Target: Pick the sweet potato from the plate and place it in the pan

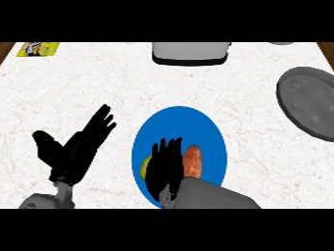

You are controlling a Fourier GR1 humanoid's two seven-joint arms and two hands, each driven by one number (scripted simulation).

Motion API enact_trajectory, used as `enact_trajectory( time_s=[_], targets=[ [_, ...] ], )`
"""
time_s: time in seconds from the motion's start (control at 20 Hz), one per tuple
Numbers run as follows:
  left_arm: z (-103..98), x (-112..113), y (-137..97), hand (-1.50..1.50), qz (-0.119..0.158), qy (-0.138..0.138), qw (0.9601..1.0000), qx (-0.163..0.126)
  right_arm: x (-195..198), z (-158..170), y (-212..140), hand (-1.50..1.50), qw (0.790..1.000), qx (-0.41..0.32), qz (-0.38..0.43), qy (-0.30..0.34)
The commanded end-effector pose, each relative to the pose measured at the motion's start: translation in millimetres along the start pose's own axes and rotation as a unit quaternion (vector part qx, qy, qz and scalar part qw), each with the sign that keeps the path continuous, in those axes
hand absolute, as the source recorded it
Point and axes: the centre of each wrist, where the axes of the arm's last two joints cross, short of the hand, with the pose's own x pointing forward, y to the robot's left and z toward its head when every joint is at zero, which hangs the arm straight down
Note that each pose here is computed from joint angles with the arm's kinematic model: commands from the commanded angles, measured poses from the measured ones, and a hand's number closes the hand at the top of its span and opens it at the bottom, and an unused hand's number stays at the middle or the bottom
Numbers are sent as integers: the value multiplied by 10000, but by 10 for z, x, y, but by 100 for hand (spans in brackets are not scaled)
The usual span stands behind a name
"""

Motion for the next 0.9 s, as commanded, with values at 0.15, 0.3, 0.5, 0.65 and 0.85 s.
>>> enact_trajectory(
  time_s=[0.15,0.3,0.5,0.65,0.85],
  targets=[
    [25,-70,26,0,77,-91,9999,99,191,78,100,-150,9867,-83,946,1318],
    [19,-113,-53,0,40,-111,9999,81,55,28,-15,-150,9841,58,1055,1425],
    [4,-94,-48,0,-29,14,10000,57,69,-23,49,-150,9845,75,960,1463],
    [46,-90,84,0,32,6,10000,9,135,68,89,-150,9863,109,953,1339],
    [2,-83,-70,0,45,-3,10000,63,-13,-10,251,-150,9831,54,1017,1520]
  ],
)
